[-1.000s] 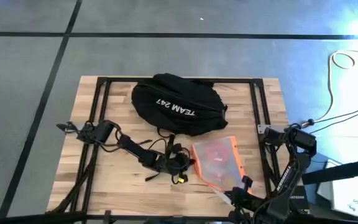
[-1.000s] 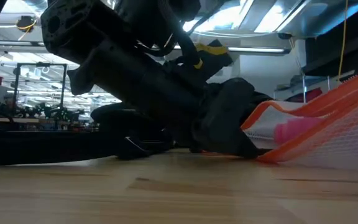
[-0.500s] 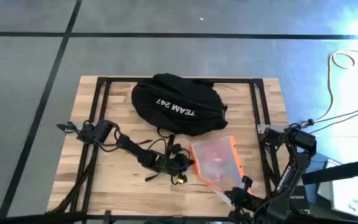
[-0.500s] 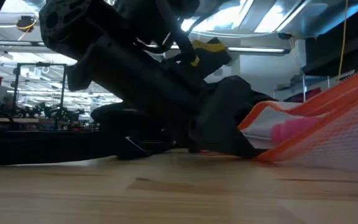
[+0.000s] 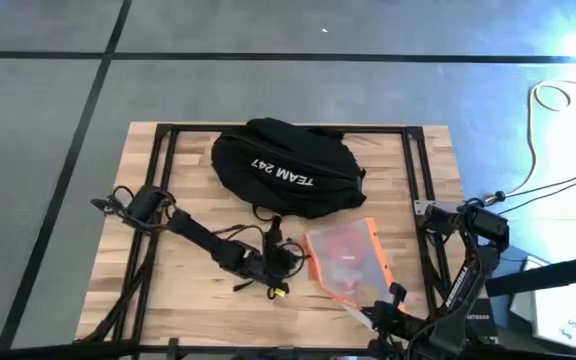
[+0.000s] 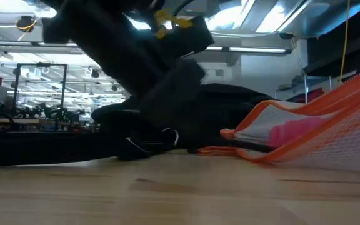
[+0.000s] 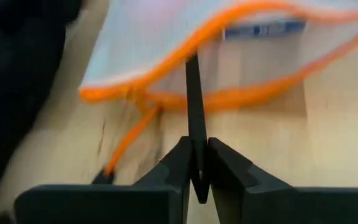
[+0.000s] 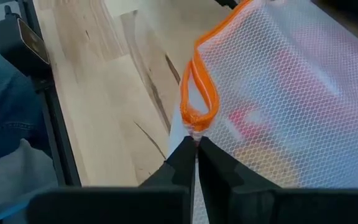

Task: Unpack backpack
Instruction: Remove the black pen from the transparent white zip bag

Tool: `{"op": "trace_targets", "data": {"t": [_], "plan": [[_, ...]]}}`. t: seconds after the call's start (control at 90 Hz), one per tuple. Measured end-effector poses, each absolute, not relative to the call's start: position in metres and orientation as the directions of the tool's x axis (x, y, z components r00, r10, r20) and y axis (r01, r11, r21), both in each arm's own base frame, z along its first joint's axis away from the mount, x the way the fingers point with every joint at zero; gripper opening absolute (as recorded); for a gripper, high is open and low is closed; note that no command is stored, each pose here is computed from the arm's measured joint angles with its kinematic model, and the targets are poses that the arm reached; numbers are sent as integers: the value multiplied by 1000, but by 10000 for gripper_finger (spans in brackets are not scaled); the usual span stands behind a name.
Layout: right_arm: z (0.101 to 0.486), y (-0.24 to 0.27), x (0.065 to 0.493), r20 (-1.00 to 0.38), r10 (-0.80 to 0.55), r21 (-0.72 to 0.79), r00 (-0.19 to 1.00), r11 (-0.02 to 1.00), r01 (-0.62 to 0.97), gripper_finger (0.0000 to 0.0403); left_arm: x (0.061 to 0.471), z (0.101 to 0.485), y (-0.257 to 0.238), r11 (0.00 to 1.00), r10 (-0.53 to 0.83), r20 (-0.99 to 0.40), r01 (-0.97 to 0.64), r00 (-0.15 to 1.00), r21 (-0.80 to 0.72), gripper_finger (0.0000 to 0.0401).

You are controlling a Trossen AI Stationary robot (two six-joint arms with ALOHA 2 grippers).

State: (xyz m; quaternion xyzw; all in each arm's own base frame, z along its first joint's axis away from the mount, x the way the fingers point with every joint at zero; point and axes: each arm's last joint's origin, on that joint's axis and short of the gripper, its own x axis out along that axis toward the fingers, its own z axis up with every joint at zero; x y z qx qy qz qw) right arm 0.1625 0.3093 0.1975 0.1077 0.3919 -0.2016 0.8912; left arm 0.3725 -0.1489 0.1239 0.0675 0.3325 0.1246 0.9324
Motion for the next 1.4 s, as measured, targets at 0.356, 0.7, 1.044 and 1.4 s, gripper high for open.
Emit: {"op": "trace_targets", "data": {"t": [0.356, 0.7, 1.044, 1.4], "plan": [[198, 309, 163, -737, -278, 33, 616, 896, 444, 0, 336, 158, -183, 965, 249, -624, -136, 741, 223, 31], [198, 309, 163, -737, -276, 35, 617, 896, 444, 0, 265, 174, -192, 875, 469, -685, -192, 557, 444, 31], [198, 309, 163, -736, -276, 37, 618, 895, 444, 0, 197, 185, -174, 823, 567, -656, -348, 498, 448, 31], [198, 310, 163, -736, -275, 38, 619, 895, 444, 0, 149, 176, -148, 899, 393, -674, -414, 626, 140, 30]]}}
